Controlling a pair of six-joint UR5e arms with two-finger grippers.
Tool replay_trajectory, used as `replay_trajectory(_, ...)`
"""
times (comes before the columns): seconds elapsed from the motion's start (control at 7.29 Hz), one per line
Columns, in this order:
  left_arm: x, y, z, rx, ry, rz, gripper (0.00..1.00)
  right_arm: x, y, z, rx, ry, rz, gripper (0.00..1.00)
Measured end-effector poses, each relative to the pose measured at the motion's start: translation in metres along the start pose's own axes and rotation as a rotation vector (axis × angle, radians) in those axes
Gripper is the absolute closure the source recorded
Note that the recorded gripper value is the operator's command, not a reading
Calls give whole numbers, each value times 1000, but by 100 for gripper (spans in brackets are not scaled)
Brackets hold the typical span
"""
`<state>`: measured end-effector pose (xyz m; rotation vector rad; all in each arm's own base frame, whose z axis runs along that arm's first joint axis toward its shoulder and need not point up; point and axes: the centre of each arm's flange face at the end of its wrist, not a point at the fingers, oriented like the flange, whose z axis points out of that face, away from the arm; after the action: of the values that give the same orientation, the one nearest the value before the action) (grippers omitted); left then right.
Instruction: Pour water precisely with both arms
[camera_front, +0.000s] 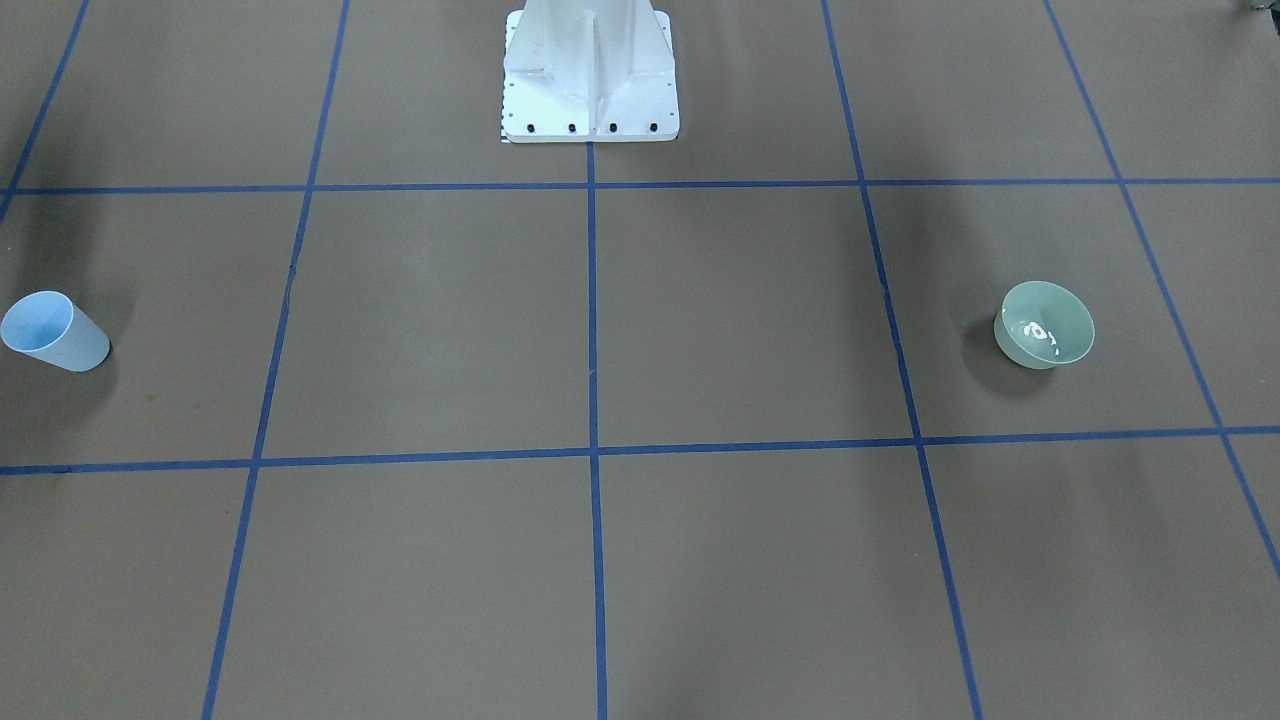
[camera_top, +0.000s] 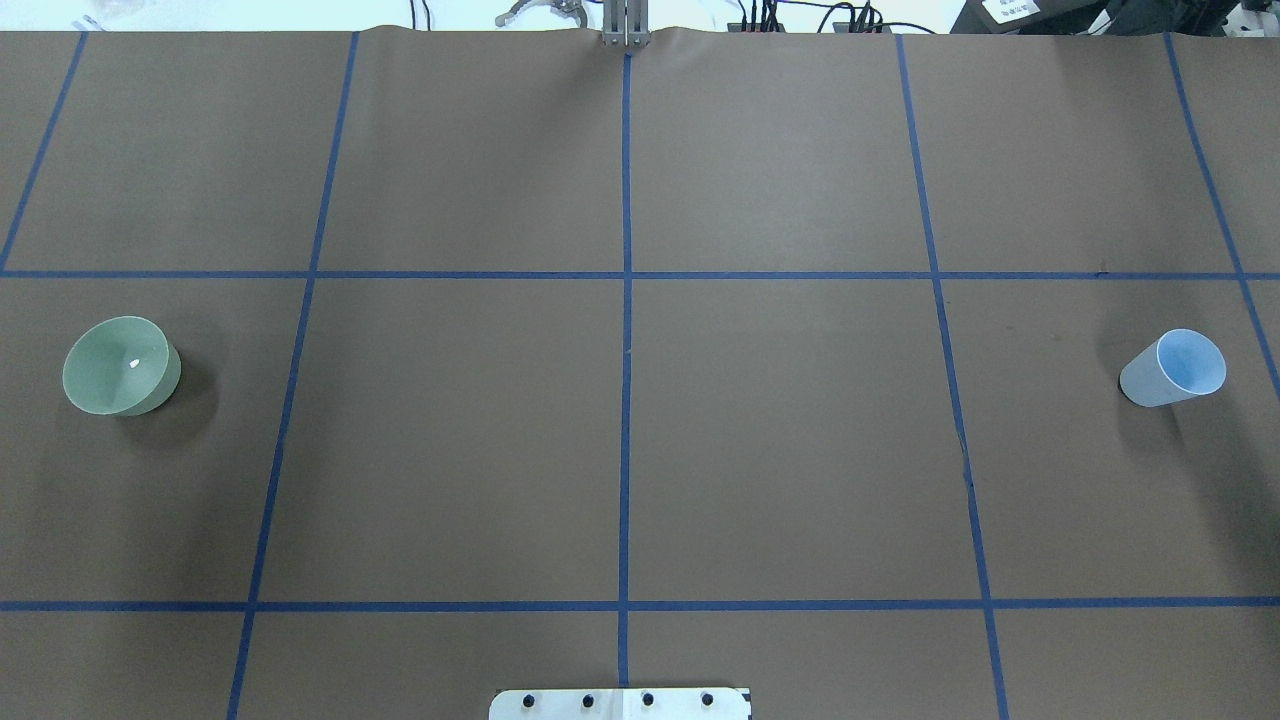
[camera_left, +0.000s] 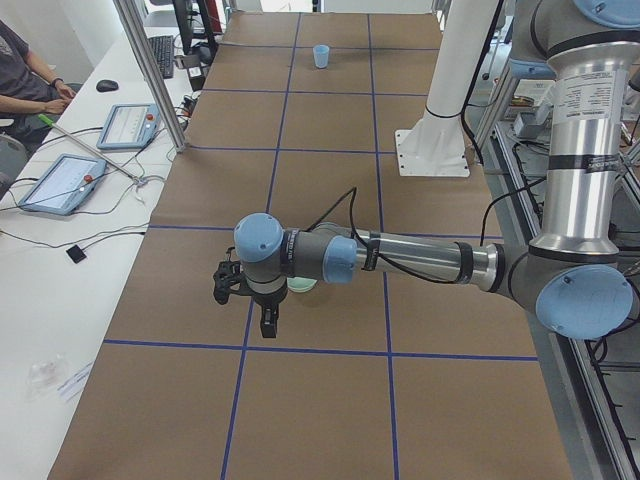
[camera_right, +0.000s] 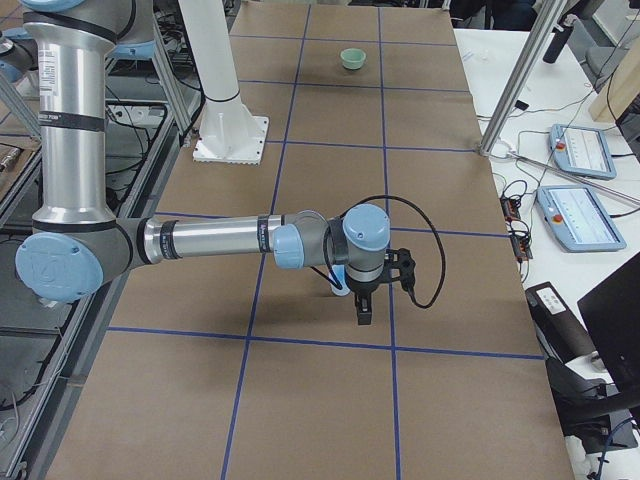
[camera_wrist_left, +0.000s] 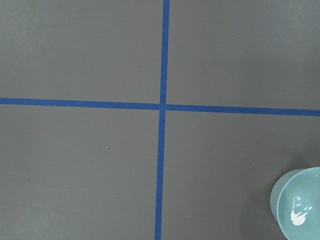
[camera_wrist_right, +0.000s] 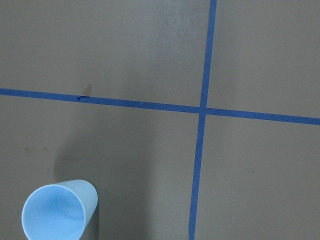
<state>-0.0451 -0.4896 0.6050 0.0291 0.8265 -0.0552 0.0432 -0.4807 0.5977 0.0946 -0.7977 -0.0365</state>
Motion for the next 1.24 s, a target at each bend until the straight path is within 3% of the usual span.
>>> replay_trajectory(0.41,15,4,-9,1,74,7,0,-8,-4,-20,20,-5,9,0)
replay_trajectory(1.24,30,6,-21,31,69,57,0,-10,19,-32,40,-3,20,0)
